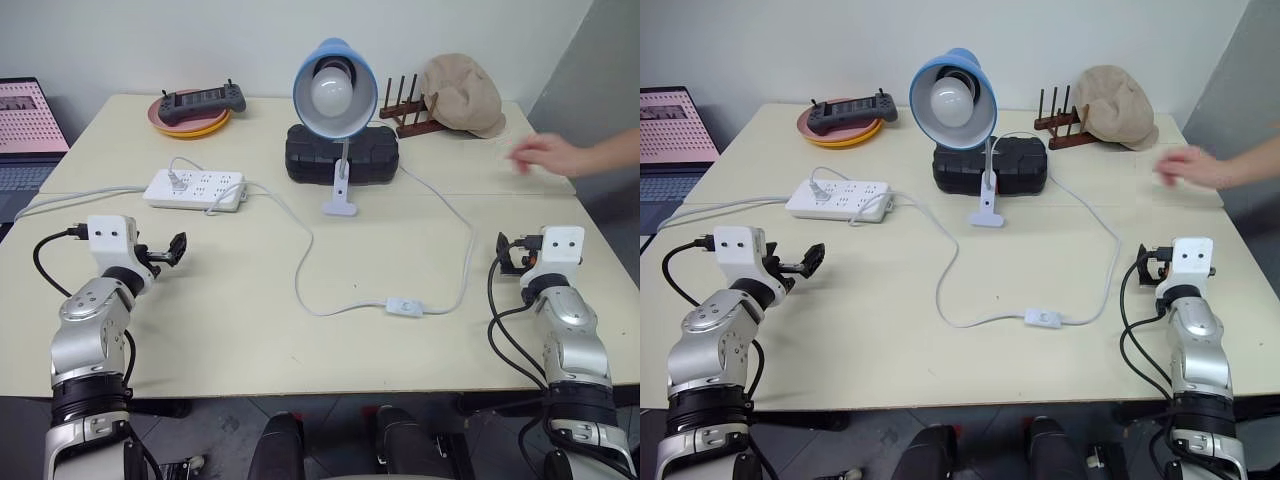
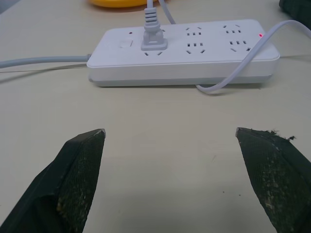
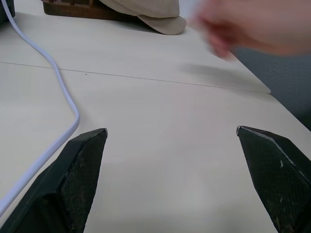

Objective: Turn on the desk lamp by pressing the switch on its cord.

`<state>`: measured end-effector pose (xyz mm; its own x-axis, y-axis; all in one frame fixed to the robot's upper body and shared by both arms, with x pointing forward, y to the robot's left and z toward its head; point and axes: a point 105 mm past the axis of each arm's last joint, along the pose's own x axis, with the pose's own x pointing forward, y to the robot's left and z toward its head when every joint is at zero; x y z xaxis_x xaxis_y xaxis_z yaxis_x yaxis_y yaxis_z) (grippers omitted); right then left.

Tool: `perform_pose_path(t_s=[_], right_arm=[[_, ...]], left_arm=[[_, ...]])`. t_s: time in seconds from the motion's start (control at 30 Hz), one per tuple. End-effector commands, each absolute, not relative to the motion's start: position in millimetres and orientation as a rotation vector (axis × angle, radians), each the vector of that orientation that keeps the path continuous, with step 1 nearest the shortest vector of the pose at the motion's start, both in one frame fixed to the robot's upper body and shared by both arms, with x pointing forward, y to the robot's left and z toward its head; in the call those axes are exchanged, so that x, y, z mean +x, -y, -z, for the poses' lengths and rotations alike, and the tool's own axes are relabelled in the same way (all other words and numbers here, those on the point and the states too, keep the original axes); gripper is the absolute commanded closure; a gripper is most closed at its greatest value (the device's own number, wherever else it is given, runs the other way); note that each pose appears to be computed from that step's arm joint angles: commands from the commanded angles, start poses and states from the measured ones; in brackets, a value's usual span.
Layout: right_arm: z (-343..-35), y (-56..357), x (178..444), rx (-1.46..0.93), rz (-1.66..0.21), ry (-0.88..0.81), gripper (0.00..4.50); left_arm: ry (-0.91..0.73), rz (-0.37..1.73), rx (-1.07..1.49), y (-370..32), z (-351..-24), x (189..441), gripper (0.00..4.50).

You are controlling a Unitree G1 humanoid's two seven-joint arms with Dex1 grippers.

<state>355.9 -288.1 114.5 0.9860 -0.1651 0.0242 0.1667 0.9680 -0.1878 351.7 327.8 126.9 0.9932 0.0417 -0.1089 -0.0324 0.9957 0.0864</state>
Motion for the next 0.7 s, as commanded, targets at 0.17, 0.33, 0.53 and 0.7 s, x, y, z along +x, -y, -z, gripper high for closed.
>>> perform_pose_path(t_s=[0.17, 0.33, 0.53, 0.7], right_arm=[[-140.0, 290.8, 354.0, -0.247, 0.131, 0.074, 0.03], [-150.1, 281.6, 355.0, -0.302, 0.016, 0.077, 0.03], [-164.2, 207.0, 309.2, -0.305, -0.788, -0.124, 0.03], [-169.0, 197.9, 276.2, -0.381, -1.057, -0.304, 0.03]], left_arm=[[-0.077, -0.027, 0.106, -329.9, -141.2, 350.3, 0.0], [-0.072, 0.077, 0.085, -315.5, -149.9, 350.8, 0.0], [-0.154, 0.839, 0.31, -200.4, -181.6, 319.6, 0.0], [-0.247, 1.233, 0.369, -149.0, -195.6, 284.3, 0.0]])
